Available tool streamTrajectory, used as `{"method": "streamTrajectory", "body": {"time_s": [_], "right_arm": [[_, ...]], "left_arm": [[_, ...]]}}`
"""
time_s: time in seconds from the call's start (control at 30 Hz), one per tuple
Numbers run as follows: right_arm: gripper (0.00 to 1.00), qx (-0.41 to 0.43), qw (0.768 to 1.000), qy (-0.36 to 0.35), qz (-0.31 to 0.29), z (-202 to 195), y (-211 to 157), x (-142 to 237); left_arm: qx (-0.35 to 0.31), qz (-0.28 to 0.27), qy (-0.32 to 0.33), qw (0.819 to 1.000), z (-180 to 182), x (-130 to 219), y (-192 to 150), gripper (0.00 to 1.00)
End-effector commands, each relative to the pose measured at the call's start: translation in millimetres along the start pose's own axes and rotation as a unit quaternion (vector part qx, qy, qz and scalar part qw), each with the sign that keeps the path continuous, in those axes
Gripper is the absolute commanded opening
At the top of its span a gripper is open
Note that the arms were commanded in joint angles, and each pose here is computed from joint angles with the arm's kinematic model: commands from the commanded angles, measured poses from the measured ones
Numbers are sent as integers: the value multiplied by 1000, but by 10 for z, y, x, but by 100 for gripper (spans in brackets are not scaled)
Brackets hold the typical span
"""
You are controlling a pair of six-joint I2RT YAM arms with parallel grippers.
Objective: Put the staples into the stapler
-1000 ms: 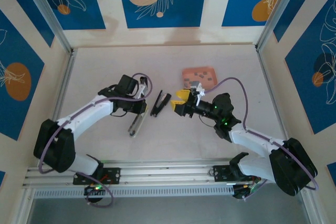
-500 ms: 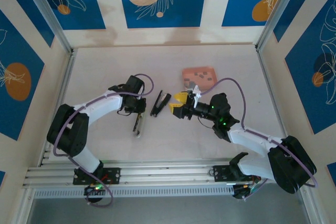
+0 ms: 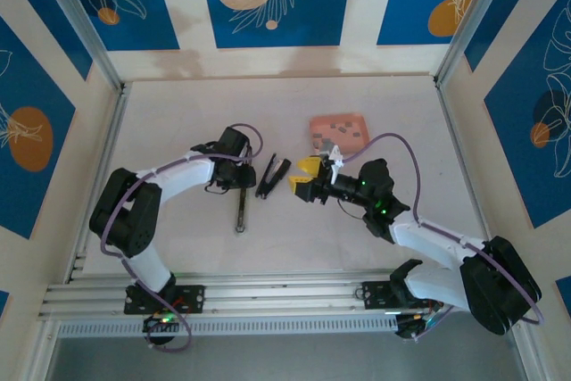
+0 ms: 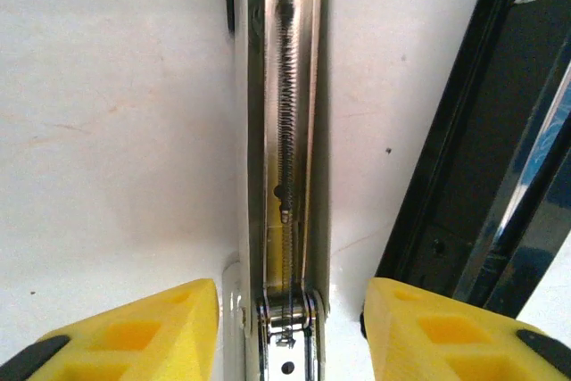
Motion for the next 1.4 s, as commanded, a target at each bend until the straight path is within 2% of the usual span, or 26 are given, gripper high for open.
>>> {"method": "streamTrajectory", "body": {"time_s": [0.0,0.2,0.37,0.57,0.77,0.9,1.13,1.37], "right_arm": [[59,13,1000,-5,-4,30,1,34],[59,14,1000,-6,-4,39,19,35],[59,-2,1000,-12,-8,27,34,25],[59,-51,998,-40,-6,-11,9,47],[63,-137,983,-116,30,-80,52,56],[64,-156,978,-134,24,-84,52,109],[65,-221,954,-198,36,-216,70,187],[65,-257,945,-200,20,-306,59,240]], "left_arm": [[7,-25,-14,1000,-32,155,82,47],[-3,-45,-31,999,-135,368,87,51],[-29,-57,-63,996,-315,505,143,66],[-59,-32,-87,994,-511,344,247,73],[-91,-11,-77,993,-705,123,311,81],[-99,4,-69,993,-732,39,304,86],[-105,34,-97,989,-821,-77,180,87],[-103,48,-166,979,-1049,-126,46,85]]}}
Point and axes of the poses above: each hand's point on the last joint's axis, 136 mm out from that joint toward the fingers, its own x axis back along the fingers, its own z axis along the line the jaws close on, y = z × x, the point moved 10 cm from there along x, back along the fingers, and after that the axes turned 9 degrees about -x, right-handed, at the moved point
